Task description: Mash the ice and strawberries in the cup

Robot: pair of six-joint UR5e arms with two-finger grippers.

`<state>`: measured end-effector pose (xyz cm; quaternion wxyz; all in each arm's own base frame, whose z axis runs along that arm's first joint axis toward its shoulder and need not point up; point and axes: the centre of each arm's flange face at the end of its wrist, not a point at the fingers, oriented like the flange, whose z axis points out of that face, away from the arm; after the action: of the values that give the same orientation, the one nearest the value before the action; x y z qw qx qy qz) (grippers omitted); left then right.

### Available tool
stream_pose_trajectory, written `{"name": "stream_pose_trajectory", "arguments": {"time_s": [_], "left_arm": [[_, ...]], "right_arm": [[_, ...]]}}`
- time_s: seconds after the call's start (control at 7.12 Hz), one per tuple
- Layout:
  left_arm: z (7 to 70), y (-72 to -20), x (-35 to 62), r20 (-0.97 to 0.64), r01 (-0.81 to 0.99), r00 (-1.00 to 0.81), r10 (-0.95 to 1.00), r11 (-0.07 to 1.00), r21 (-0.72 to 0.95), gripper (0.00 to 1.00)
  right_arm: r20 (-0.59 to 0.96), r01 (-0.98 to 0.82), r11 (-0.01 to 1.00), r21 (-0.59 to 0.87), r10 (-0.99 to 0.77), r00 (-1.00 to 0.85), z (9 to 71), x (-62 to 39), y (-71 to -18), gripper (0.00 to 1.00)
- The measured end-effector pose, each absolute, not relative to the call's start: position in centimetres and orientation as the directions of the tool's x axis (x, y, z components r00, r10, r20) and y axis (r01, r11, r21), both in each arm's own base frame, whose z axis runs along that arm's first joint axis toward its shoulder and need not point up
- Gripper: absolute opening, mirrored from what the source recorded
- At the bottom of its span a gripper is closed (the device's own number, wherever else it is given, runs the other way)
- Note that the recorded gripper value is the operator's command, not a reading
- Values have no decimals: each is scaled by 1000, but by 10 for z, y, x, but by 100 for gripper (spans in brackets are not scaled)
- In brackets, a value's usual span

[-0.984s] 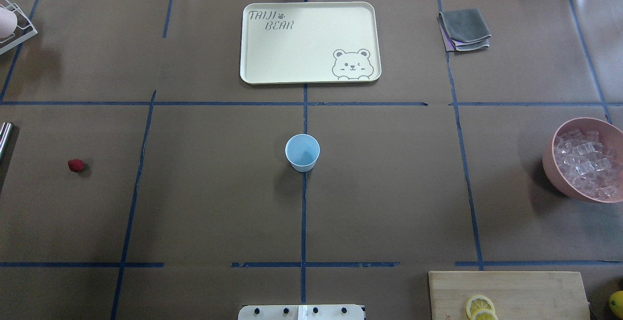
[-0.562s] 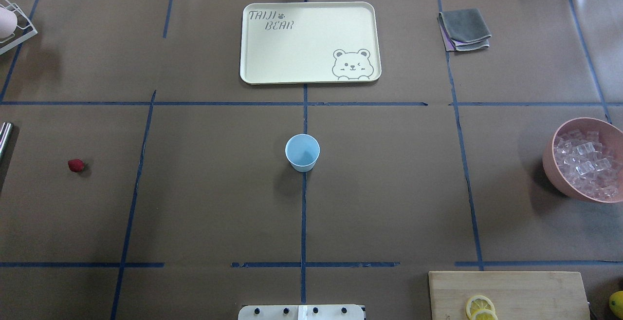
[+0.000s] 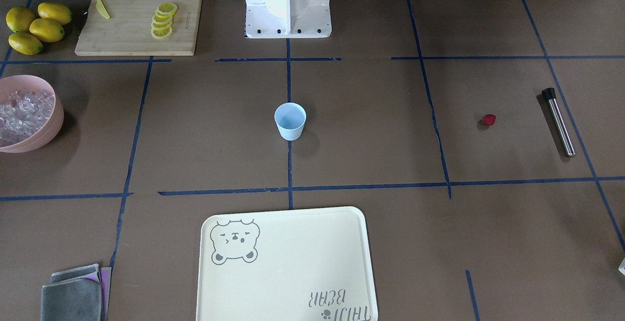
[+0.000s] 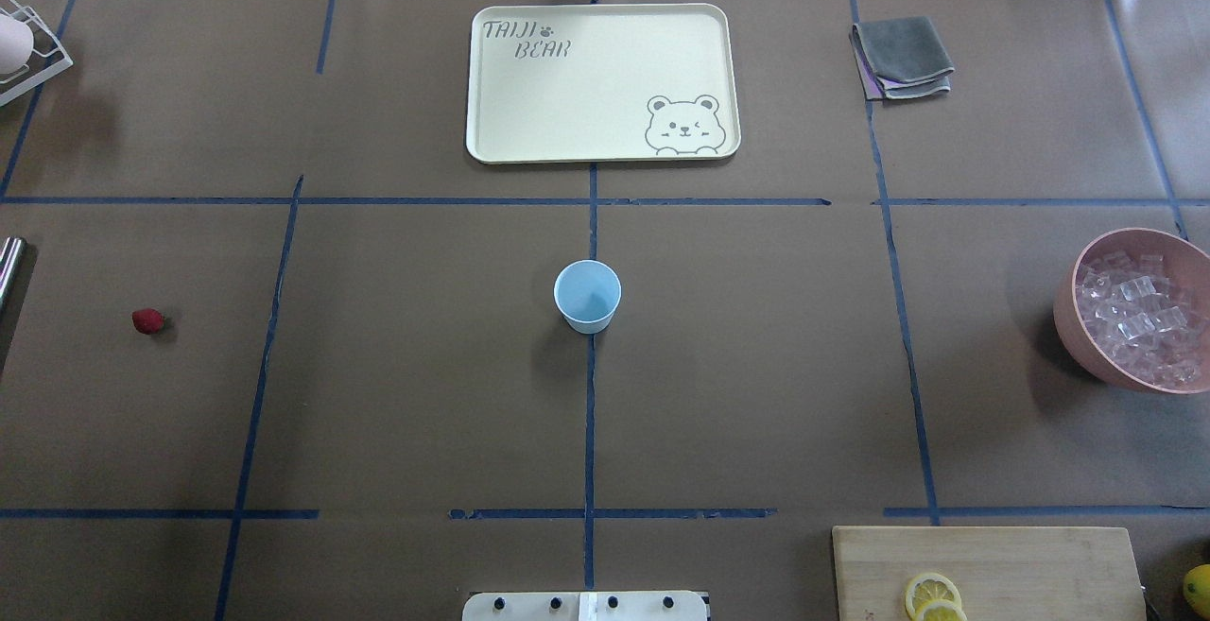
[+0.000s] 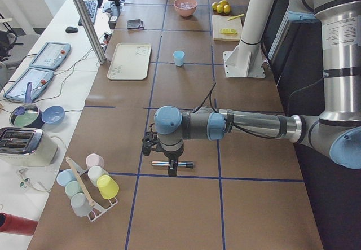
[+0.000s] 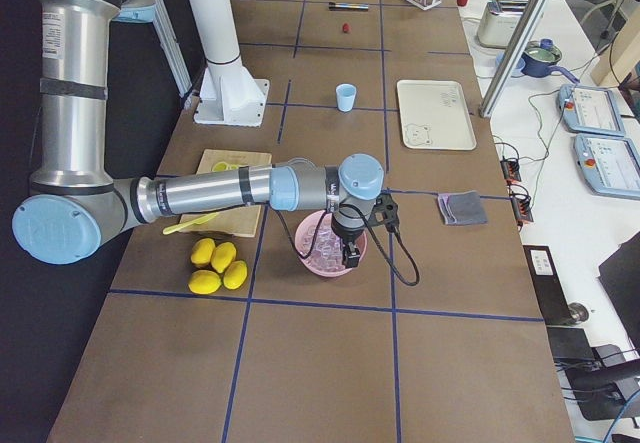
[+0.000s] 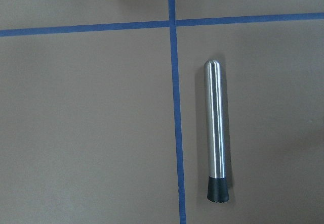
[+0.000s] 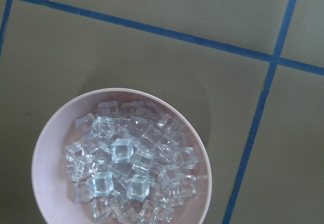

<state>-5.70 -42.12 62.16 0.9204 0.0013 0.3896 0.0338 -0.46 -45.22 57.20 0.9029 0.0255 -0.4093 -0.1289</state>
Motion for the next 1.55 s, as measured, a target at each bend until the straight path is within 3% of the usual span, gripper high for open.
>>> {"name": "stream_pose_trajectory", "arguments": {"time_s": [0.7,1.12,1.55], "left_arm": [[614,-420,-57,-716,-62,694,76,997,46,100],[615,-415,-57,-717,-64,693,75,997,43,100],[612,-414,-57,-719,-63,691,78,997,47,100]], "right_arm": [[685,306,940,153,-324,653,539,-98,-453,98],[655,297,942,156,-324,683,562,-118,-455,98],[662,267,958,107,-269,699,577,-129,-456,92]]}}
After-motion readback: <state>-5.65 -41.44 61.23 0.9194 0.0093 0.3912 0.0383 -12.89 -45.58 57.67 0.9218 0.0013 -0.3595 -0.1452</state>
